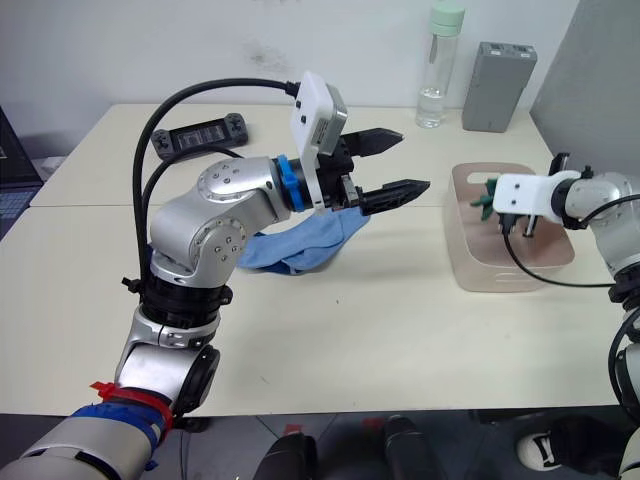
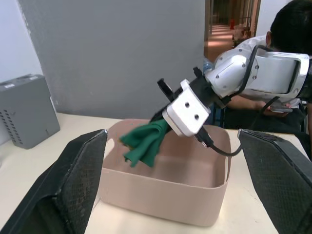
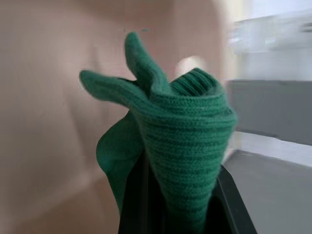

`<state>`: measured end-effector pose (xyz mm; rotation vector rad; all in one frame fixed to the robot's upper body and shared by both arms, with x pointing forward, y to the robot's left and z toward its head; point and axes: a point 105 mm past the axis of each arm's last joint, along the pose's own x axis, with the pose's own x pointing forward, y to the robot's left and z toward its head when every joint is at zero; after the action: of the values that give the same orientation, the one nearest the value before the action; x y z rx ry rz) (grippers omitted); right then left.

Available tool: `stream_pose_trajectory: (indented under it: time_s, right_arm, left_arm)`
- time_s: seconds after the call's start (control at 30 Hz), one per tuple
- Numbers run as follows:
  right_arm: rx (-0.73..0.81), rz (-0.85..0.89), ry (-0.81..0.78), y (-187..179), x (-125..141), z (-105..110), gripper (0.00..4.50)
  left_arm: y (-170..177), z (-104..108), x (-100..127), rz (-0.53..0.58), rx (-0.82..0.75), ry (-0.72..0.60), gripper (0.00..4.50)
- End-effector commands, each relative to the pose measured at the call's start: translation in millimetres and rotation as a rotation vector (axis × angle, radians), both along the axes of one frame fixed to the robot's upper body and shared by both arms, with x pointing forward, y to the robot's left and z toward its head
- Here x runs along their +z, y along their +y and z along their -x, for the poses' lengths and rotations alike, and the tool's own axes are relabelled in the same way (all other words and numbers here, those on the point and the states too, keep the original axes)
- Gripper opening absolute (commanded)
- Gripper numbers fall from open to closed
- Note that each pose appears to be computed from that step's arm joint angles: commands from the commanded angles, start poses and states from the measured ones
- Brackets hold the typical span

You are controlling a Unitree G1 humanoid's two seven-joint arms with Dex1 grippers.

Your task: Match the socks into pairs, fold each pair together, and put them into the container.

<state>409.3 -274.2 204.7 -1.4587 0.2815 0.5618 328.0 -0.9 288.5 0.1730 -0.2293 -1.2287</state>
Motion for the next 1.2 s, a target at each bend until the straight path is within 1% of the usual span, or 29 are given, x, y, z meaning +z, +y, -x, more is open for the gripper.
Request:
stream_pose_trajectory:
  time_s: [0.03,0.17,0.23,0.33,0.37,0.47,0.57,0.6,0.67,0.77,0.83,0.9,0.97,1.07,1.2]
  right_arm:
    - [0.007,0.025,-0.011,-3.4,1.6,-3.3,0.0]
    - [0.018,0.035,0.045,-3.1,-7.3,-2.6,0.0]
    - [0.033,0.037,0.086,-0.7,-10.4,-0.6,0.65]
    - [0.054,0.037,0.113,3.1,-6.0,0.9,1.66]
    - [0.057,0.036,0.124,3.5,-4.0,1.8,2.07]
    - [0.072,0.032,0.167,5.2,4.4,6.8,3.15]
    - [0.097,0.015,0.232,9.6,16.7,16.6,4.24]
    - [0.102,0.009,0.247,10.6,20.0,19.3,4.45]
    - [0.112,-0.009,0.313,14.3,32.2,30.3,4.45]
    - [0.12,-0.015,0.352,18.2,52.3,41.0,4.45]
    - [0.117,-0.008,0.329,19.8,65.9,41.6,4.45]
    - [0.115,0.007,0.302,21.0,72.9,39.8,4.45]
    - [0.103,0.019,0.246,21.4,78.9,32.0,4.45]
    - [0.105,-0.003,0.202,23.5,78.5,22.9,3.86]
    - [0.099,0.015,0.208,19.1,60.4,15.7,2.4]
  left_arm:
    - [-4.4,11.0,9.7,0.01,-0.025,-0.053,4.46]
    - [-6.3,14.1,4.9,-0.012,-0.041,-0.048,4.46]
    - [-5.9,17.4,1.5,-0.039,-0.065,-0.045,4.5]
    - [-3.4,16.2,-0.6,-0.059,-0.067,-0.046,4.5]
    - [-2.9,15.6,-1.0,-0.06,-0.065,-0.046,4.5]
    - [-1.0,15.1,-2.8,-0.07,-0.067,-0.045,4.5]
    - [2.2,14.2,-2.6,-0.075,-0.066,-0.045,4.5]
    - [2.7,13.8,-2.3,-0.076,-0.065,-0.046,4.5]
    - [5.1,11.3,-2.7,-0.081,-0.057,-0.047,4.5]
    - [6.2,9.9,-2.7,-0.084,-0.056,-0.049,4.5]
    - [4.2,11.3,-3.0,-0.085,-0.066,-0.05,4.5]
    - [1.6,14.1,-4.0,-0.089,-0.082,-0.052,4.5]
    - [0.2,15.5,-4.8,-0.09,-0.089,-0.053,4.5]
    - [0.2,14.6,-4.1,-0.087,-0.085,-0.055,4.5]
    - [0.2,15.9,-3.8,-0.088,-0.086,-0.056,4.5]
